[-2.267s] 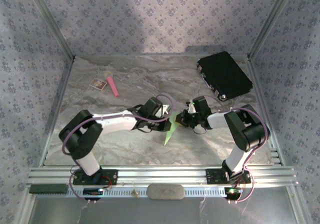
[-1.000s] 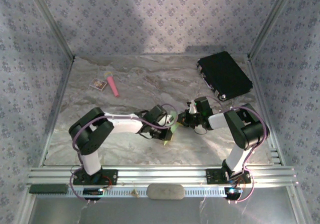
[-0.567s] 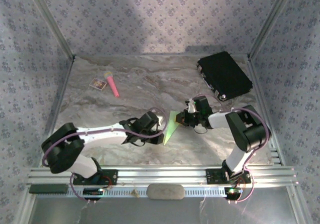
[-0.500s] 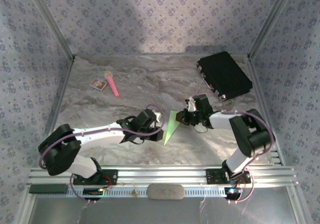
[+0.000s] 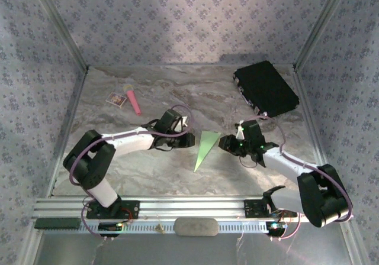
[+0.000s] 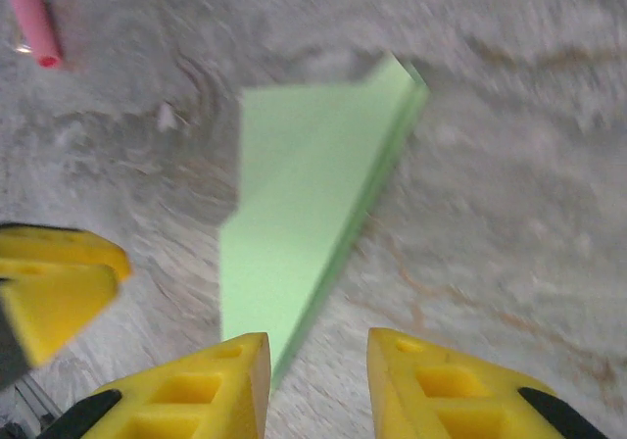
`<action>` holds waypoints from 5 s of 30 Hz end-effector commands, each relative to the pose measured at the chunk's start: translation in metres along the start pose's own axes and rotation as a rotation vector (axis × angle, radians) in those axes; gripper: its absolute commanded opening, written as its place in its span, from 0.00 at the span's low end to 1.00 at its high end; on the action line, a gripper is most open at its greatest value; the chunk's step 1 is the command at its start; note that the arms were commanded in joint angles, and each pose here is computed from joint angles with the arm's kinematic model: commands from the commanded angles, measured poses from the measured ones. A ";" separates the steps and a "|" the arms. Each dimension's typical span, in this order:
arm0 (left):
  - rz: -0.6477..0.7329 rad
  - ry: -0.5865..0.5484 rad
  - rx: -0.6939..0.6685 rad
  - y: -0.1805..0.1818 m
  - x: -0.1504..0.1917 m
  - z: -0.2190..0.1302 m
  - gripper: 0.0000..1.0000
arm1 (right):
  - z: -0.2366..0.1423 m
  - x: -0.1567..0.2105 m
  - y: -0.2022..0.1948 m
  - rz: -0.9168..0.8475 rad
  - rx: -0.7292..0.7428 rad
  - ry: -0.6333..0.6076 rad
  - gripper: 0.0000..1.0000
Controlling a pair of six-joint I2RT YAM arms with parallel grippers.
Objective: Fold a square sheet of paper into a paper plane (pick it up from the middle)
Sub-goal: Fold the wing for the fifth time at the center of the table, then turn over the paper at the center of the table.
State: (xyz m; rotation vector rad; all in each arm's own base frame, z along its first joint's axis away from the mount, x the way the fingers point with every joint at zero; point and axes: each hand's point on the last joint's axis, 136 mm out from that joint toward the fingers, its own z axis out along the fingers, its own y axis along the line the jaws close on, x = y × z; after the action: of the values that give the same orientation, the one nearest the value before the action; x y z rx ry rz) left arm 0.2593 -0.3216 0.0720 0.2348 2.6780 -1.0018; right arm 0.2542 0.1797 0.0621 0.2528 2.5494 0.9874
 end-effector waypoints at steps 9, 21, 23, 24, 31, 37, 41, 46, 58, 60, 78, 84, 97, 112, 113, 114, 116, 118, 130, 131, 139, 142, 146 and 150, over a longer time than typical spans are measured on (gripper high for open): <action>0.023 0.153 0.078 -0.013 0.015 0.018 0.23 | 0.024 0.013 0.020 0.000 -0.016 0.109 0.33; 0.008 0.225 0.059 -0.003 0.031 0.037 0.19 | 0.033 0.023 0.020 -0.010 -0.019 0.147 0.19; 0.005 0.229 0.066 -0.003 0.032 0.038 0.19 | 0.034 0.024 0.019 -0.009 -0.018 0.155 0.19; 0.006 0.234 0.071 -0.003 0.033 0.040 0.20 | 0.035 0.025 0.019 -0.009 -0.018 0.159 0.19; -0.003 0.262 0.056 0.002 0.040 0.046 0.20 | 0.039 0.032 0.021 -0.011 -0.025 0.182 0.18; -0.005 0.274 0.090 -0.004 0.045 0.046 0.20 | 0.042 0.040 0.017 -0.002 -0.018 0.215 0.13; -0.012 0.281 0.120 -0.009 0.048 0.045 0.22 | 0.044 0.045 0.015 0.002 -0.013 0.237 0.12; -0.021 0.270 0.133 -0.011 0.048 0.044 0.22 | 0.044 0.047 0.013 0.016 0.002 0.241 0.12; -0.017 0.286 0.143 -0.013 0.054 0.047 0.24 | 0.043 0.053 0.009 0.028 0.017 0.267 0.11; -0.017 0.286 0.154 -0.015 0.055 0.047 0.23 | 0.043 0.054 0.009 0.027 0.010 0.270 0.11; 0.048 0.311 0.148 -0.024 0.057 0.045 0.14 | 0.041 0.050 0.014 0.016 -0.005 0.254 0.10; 0.096 0.204 0.085 -0.029 0.044 0.027 0.06 | 0.030 0.040 0.013 0.016 0.013 0.203 0.10; 0.102 -0.066 -0.476 0.032 0.017 -0.035 0.04 | 0.020 0.026 0.011 0.032 0.064 0.119 0.10; 0.066 -0.003 -0.560 0.048 0.025 -0.025 0.06 | 0.022 0.027 0.012 0.032 0.068 0.128 0.15; 0.060 0.004 -0.563 0.049 0.026 -0.024 0.06 | 0.022 0.027 0.012 0.031 0.069 0.128 0.15; 0.058 0.008 -0.566 0.050 0.027 -0.023 0.07 | 0.022 0.026 0.012 0.031 0.070 0.127 0.16; 0.054 0.013 -0.572 0.051 0.027 -0.021 0.07 | 0.022 0.027 0.012 0.030 0.072 0.129 0.16; 0.047 0.023 -0.577 0.053 0.029 -0.020 0.07 | 0.022 0.028 0.012 0.031 0.072 0.132 0.16; 0.029 0.040 -0.593 0.058 0.032 -0.017 0.08 | 0.023 0.030 0.006 0.028 0.085 0.138 0.17; 0.029 0.039 -0.594 0.058 0.032 -0.016 0.09 | 0.024 0.031 0.007 0.028 0.082 0.142 0.17; 0.024 0.050 -0.597 0.059 0.033 -0.012 0.12 | 0.028 0.033 0.008 0.018 0.076 0.155 0.18; 0.019 0.051 -0.602 0.060 0.033 -0.012 0.13 | 0.028 0.033 0.012 0.010 0.058 0.145 0.18; 0.025 0.050 -0.606 0.060 0.033 -0.012 0.15 | 0.028 0.032 0.011 0.009 0.061 0.142 0.18; 0.027 0.055 -0.611 0.062 0.033 -0.011 0.15 | 0.029 0.032 0.010 0.009 0.065 0.140 0.18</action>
State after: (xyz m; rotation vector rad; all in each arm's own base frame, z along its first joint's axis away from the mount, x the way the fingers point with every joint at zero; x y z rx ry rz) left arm 0.2393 -0.2684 0.0326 0.1820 2.8478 -0.1749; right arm 0.2341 0.2122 0.0388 0.2258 2.7199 0.9639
